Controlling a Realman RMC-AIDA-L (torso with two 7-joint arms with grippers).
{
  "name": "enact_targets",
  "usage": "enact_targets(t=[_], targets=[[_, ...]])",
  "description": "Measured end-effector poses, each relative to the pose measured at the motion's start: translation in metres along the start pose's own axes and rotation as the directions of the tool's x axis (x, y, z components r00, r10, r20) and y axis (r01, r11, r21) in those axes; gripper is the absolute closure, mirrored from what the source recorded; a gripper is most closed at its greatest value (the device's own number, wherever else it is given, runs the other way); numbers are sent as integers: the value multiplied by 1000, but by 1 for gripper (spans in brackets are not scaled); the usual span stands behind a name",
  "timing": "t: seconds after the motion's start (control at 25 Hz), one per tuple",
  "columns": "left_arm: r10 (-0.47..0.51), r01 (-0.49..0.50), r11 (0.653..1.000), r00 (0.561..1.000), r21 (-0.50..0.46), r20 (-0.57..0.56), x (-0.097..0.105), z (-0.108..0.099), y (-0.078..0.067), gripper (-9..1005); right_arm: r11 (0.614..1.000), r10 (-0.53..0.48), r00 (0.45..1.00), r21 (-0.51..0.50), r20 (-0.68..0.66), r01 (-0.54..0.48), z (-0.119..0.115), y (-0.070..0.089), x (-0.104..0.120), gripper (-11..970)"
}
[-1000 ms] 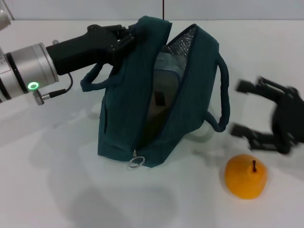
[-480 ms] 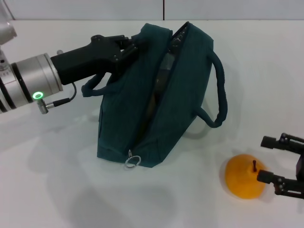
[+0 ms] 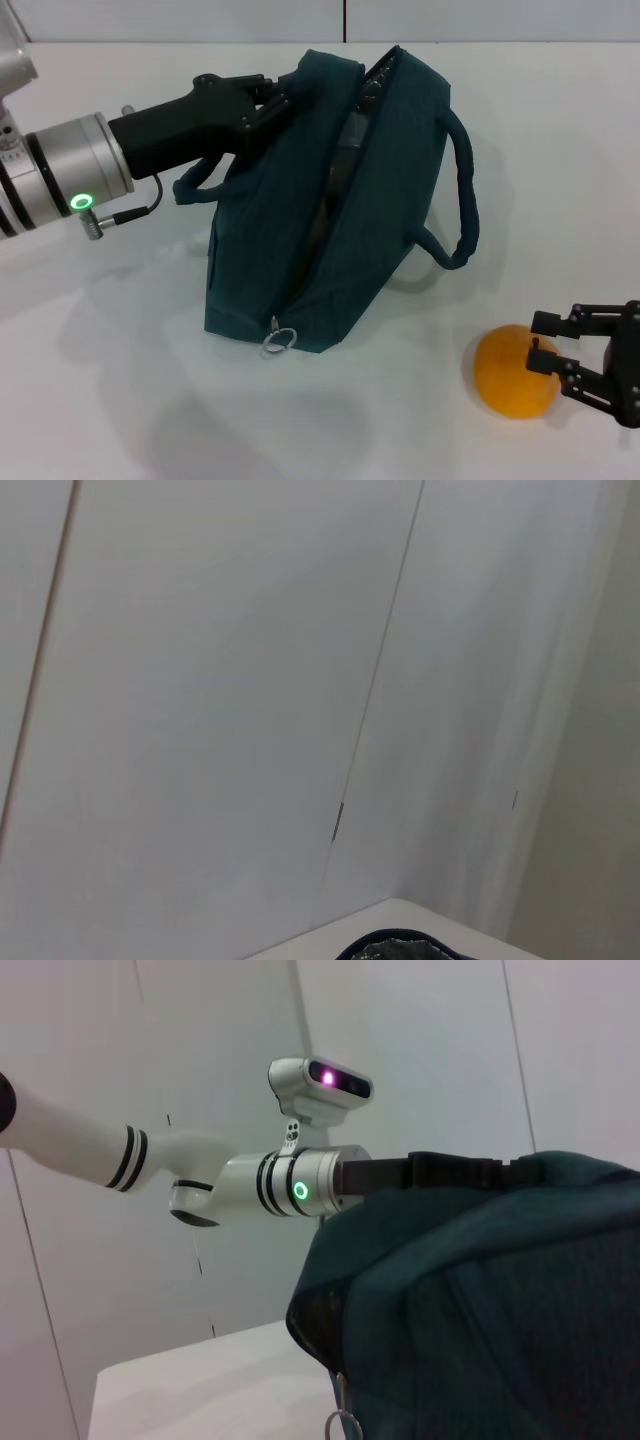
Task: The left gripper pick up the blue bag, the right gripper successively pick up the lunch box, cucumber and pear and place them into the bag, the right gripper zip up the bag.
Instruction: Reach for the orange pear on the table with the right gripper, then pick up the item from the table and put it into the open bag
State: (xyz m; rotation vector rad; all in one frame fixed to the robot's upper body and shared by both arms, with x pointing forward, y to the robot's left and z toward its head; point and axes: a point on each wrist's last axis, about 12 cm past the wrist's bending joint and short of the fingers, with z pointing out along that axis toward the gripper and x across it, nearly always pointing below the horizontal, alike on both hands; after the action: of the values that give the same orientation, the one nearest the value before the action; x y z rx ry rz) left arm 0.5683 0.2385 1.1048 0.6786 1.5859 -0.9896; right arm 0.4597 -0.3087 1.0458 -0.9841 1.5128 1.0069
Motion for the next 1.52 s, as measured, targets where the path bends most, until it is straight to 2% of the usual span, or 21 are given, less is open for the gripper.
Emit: enact_targets(t=[0.24, 0.48, 0.68, 0.88, 0.96, 1.12, 1.28, 1.44, 1.52], targets=[[3, -3, 1000, 1000, 0, 0, -1, 0, 0, 865, 999, -8, 999, -40, -41, 6, 9, -5, -1, 623], [4, -4, 1000, 1000, 1, 0, -1, 0, 1, 862, 999, -19, 999, -51, -40, 17, 11, -5, -2, 622], [5, -5, 1000, 1000, 0, 0, -2, 0, 1, 860, 998, -45, 999, -46, -30, 43, 11, -4, -2, 732], [4, -4, 1000, 1000, 1, 1, -1, 0, 1, 858, 998, -57, 998, -41, -33, 56, 10, -5, -2, 894], [4, -4, 1000, 1000, 0, 1, -2, 0, 1, 857, 998, -64, 998, -24, -23, 63, 8, -7, -4, 902], [1, -1, 1000, 1000, -10, 27, -6, -1, 2, 855, 996, -88, 993, 34, 85, 85, 3, -14, -18, 917], [-4, 5, 1000, 997, -16, 72, -10, -4, 3, 853, 991, -130, 965, 54, 229, 120, 3, -15, -37, 918], [-4, 6, 1000, 997, -18, 83, -12, -5, 4, 852, 983, -184, 915, 75, 358, 168, 18, -20, -58, 919], [-2, 4, 1000, 997, -14, 82, -12, -4, 3, 851, 982, -191, 897, 75, 398, 176, 35, -26, -71, 919]])
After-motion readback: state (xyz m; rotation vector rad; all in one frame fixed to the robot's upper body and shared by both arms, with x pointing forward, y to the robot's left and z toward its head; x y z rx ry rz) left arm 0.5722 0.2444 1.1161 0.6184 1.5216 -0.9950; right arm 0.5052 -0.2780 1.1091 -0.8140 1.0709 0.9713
